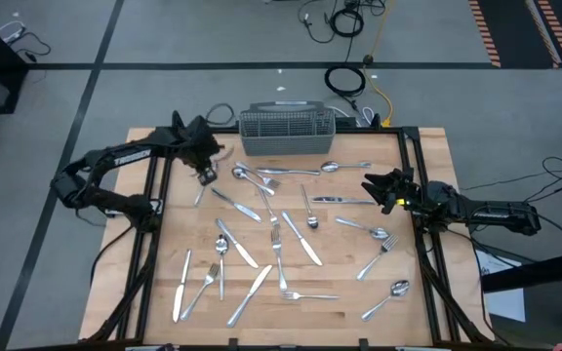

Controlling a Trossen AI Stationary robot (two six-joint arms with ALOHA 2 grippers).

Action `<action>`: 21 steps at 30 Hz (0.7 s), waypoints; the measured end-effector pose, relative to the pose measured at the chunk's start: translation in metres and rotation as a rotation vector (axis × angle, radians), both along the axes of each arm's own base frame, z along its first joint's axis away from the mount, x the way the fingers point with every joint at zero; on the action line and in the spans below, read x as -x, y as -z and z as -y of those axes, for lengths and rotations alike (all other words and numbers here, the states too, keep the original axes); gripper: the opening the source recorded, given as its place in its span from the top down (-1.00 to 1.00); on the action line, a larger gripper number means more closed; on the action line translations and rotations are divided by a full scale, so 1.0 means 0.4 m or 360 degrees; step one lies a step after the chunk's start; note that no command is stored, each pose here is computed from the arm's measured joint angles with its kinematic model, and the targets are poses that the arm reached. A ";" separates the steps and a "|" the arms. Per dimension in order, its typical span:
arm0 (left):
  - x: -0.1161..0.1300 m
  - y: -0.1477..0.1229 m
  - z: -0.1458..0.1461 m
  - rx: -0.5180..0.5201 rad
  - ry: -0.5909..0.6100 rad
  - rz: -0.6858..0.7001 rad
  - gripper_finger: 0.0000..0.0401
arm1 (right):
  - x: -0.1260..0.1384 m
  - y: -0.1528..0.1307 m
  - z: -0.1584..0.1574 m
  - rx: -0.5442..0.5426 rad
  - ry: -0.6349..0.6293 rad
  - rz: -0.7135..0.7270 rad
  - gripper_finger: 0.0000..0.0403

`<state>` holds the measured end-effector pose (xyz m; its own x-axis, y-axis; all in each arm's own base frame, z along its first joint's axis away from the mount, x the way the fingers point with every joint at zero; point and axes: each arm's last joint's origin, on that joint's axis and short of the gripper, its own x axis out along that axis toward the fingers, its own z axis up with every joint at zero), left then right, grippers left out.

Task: Sort silverware
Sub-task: Put the silver fork into the silverware organizer

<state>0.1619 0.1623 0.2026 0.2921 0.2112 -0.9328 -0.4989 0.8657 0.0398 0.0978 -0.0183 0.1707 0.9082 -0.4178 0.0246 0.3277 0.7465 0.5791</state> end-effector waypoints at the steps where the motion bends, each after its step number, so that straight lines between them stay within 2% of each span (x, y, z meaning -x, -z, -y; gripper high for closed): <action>1: -0.002 -0.019 0.002 -0.0002 -0.0050 0.0084 0.99 | 0.000 0.000 0.000 0.0000 0.0000 -0.0001 -0.20; 8: -0.019 -0.168 0.022 -0.0284 -0.0300 0.0798 0.99 | 0.000 0.000 0.000 0.0000 -0.0001 0.0001 -0.20; 11: -0.036 -0.245 0.021 -0.0632 -0.0354 0.1206 0.99 | 0.000 0.000 0.000 0.0002 -0.0001 0.0000 -0.20; 14: -0.049 -0.294 0.009 -0.0983 -0.0450 0.1553 0.99 | 0.000 0.000 0.000 0.0012 0.0006 -0.0003 -0.20; 17: -0.064 -0.299 -0.009 -0.1109 -0.0519 0.1657 0.99 | 0.001 -0.001 0.001 0.0013 0.0033 0.0003 -0.20; 21: -0.105 -0.261 -0.028 -0.1087 -0.0506 0.1621 1.00 | 0.001 -0.001 0.002 0.0015 0.0038 0.0002 -0.20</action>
